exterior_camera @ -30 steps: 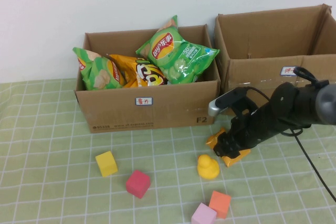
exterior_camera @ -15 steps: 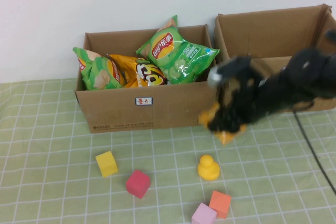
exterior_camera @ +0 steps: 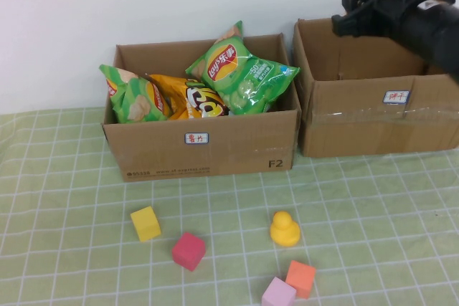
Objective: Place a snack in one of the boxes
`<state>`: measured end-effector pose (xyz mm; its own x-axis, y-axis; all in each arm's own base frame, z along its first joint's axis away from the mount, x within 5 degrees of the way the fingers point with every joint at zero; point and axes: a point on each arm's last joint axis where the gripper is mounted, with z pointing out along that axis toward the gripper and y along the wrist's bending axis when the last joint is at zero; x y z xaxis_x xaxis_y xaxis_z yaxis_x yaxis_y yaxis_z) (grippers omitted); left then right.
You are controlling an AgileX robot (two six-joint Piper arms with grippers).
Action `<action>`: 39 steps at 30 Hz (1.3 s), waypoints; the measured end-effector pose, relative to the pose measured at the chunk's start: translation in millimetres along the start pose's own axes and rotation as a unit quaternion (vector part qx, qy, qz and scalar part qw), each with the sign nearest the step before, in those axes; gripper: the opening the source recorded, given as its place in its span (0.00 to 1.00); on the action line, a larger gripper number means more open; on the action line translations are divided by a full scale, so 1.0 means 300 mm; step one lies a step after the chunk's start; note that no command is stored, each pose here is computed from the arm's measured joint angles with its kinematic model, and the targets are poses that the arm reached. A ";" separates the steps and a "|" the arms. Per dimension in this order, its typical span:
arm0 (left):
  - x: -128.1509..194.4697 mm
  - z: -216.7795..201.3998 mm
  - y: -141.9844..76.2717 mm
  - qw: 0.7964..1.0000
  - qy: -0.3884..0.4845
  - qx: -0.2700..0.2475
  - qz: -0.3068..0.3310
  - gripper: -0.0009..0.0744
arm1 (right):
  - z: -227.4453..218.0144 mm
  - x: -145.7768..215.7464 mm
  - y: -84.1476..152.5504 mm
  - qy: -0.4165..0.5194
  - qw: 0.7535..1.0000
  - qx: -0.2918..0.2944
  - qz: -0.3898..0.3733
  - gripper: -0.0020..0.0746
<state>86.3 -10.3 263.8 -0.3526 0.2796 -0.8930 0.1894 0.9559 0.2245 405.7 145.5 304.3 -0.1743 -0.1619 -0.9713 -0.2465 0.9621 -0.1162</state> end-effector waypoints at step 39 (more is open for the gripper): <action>0.003 0.000 -0.002 1.000 0.005 0.003 -0.008 0.05 | 0.189 0.051 -0.005 0.055 0.992 -0.047 0.103 0.64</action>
<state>85.8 -10.6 262.9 -0.3644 0.2644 -0.8929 0.1889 0.9599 0.2071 457.5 154.0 277.8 -0.3329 0.0085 -0.9429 -0.2815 0.9535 0.1080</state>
